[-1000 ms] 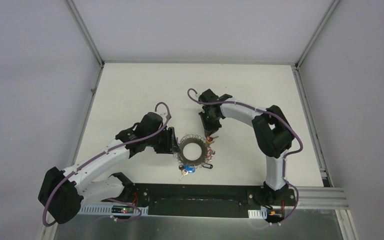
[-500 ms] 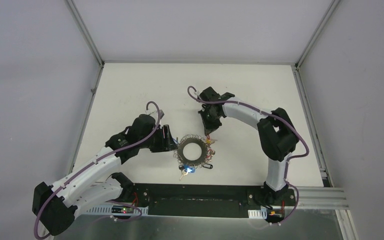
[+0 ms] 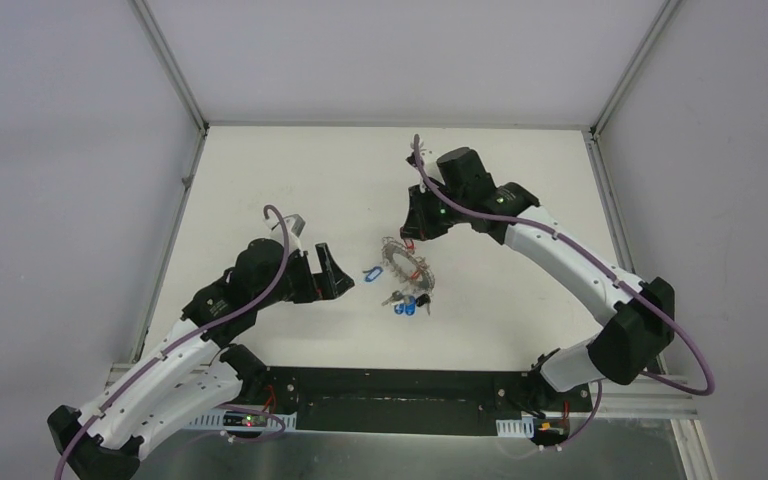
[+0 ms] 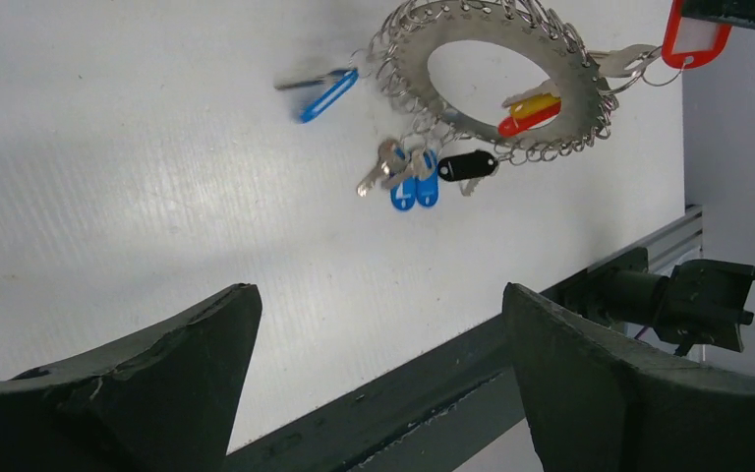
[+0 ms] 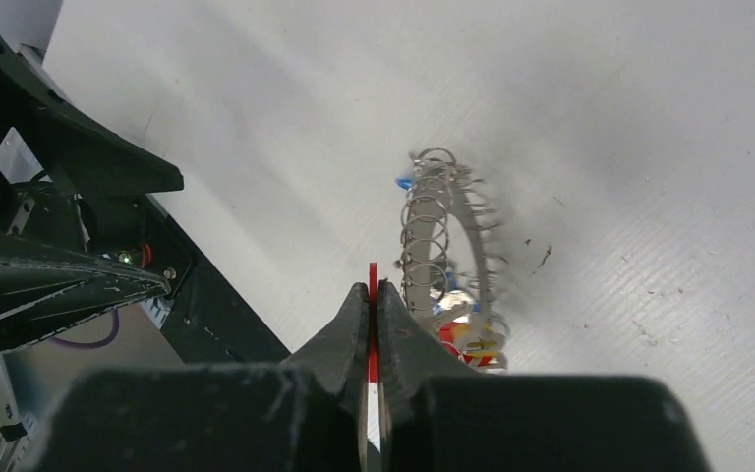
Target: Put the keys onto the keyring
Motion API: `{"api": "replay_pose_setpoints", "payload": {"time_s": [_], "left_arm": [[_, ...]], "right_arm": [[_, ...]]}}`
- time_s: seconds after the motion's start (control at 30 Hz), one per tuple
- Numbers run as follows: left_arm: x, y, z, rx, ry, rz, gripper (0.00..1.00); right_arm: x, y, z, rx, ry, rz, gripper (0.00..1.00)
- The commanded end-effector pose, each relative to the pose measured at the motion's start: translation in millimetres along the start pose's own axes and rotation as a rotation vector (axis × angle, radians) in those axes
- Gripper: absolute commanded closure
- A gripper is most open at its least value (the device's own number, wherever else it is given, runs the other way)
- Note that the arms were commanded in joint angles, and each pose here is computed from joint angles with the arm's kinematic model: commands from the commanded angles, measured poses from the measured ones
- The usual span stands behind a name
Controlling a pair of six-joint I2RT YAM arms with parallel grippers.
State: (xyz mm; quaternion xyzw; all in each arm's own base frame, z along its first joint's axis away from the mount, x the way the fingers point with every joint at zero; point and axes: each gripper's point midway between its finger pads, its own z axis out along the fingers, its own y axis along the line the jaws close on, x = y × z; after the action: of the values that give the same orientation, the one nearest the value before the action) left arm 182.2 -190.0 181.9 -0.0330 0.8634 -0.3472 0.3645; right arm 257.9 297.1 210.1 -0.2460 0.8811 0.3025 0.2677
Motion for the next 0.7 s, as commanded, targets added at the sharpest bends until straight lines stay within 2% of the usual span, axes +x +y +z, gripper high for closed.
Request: {"api": "replay_pose_setpoints", "payload": {"time_s": [0.0, 0.3, 0.47, 0.53, 0.67], "left_arm": [[-24.9, -15.1, -6.6, 0.067, -0.114, 0.028, 0.04], [-30.1, -32.2, -6.1, 0.163, -0.138, 0.079, 0.07], [-28.2, -33.6, 1.1, 0.159, -0.11, 0.07, 0.08], [-28.0, -32.9, 2.9, 0.153, -0.105, 0.068, 0.08], [-29.0, -30.7, 3.9, 0.141, -0.112, 0.066, 0.08]], "right_arm": [[-26.1, 25.4, -22.5, -0.098, -0.136, -0.048, 1.0], [-33.0, 30.4, -31.8, -0.107, -0.174, -0.054, 1.0], [-12.3, 27.3, -6.4, -0.136, -0.059, 0.008, 0.99], [-1.3, 36.8, 3.8, -0.205, 0.014, 0.047, 0.94], [11.1, 58.7, 16.1, -0.344, 0.095, 0.112, 0.77]]}}
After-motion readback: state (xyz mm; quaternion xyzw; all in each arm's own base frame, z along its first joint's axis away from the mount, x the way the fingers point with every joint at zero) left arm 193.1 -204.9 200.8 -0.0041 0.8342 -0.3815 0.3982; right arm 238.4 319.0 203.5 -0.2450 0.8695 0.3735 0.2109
